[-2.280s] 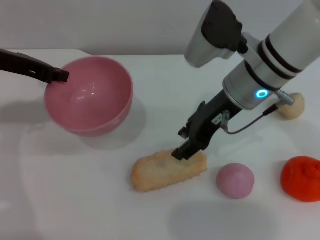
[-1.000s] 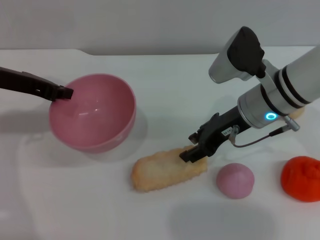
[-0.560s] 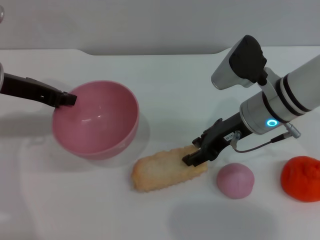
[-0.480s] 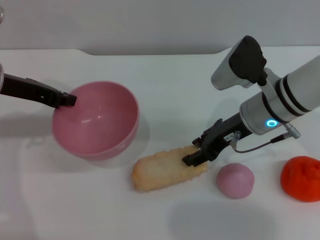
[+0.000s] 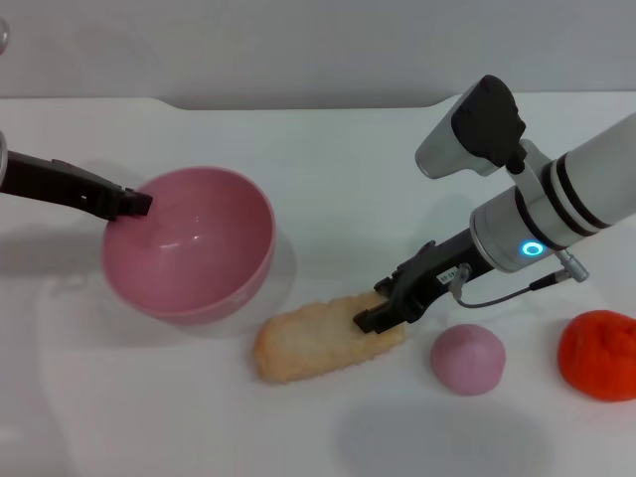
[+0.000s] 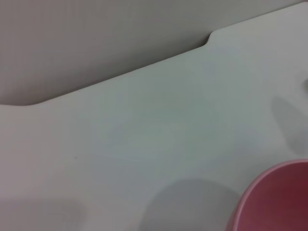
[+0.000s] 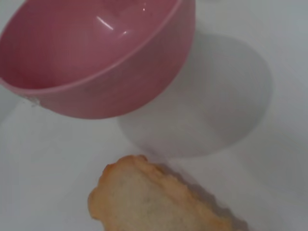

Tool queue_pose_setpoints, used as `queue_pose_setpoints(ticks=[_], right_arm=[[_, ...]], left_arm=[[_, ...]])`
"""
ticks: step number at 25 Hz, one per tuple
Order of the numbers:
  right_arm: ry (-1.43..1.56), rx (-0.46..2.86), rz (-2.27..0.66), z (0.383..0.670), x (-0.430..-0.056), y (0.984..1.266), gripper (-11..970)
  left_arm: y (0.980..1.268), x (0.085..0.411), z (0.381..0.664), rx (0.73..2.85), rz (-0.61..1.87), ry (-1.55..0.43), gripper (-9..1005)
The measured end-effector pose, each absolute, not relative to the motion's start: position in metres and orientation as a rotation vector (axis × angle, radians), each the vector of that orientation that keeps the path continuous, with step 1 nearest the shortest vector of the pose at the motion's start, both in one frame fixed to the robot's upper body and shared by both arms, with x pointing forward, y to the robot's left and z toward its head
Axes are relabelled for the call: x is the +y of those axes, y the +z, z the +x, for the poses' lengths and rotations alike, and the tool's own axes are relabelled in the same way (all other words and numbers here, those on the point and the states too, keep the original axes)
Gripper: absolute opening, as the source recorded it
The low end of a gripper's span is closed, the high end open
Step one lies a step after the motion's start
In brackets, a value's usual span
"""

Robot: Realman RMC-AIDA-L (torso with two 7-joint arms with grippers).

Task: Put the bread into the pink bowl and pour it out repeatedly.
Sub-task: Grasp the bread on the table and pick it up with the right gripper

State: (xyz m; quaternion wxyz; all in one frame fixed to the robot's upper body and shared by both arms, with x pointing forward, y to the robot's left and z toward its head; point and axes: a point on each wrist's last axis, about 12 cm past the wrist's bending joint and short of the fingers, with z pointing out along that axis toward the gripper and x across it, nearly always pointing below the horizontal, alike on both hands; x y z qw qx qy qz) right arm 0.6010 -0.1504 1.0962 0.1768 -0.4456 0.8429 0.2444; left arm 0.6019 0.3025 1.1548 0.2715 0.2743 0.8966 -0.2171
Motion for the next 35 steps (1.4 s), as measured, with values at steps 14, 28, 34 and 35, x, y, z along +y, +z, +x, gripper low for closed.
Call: queue_pose_setpoints(ticks=[14, 28, 34, 35], right_arm=[[0.688, 2.396, -1.237, 0.6002, -0.1518, 1.0921, 435], [0.679, 2.400, -1.250, 0.5990, -0.1518, 1.0905, 331], [0.681, 2.398, -1.251, 0.5988, -0.1514, 1.0906, 306], [0.681, 2.398, -1.252, 0.5988, -0.1514, 1.0907, 281]], left_arm=[[1.1534, 0.3039, 0.6007, 2.413, 0.744, -0.580, 47], [1.1534, 0.3033, 0.6004, 2.410, 0.755, -0.580, 47], [1.1534, 0.3033, 0.6005, 2.410, 0.755, -0.580, 47], [1.1534, 0.3033, 0.6005, 2.410, 0.755, -0.580, 47]])
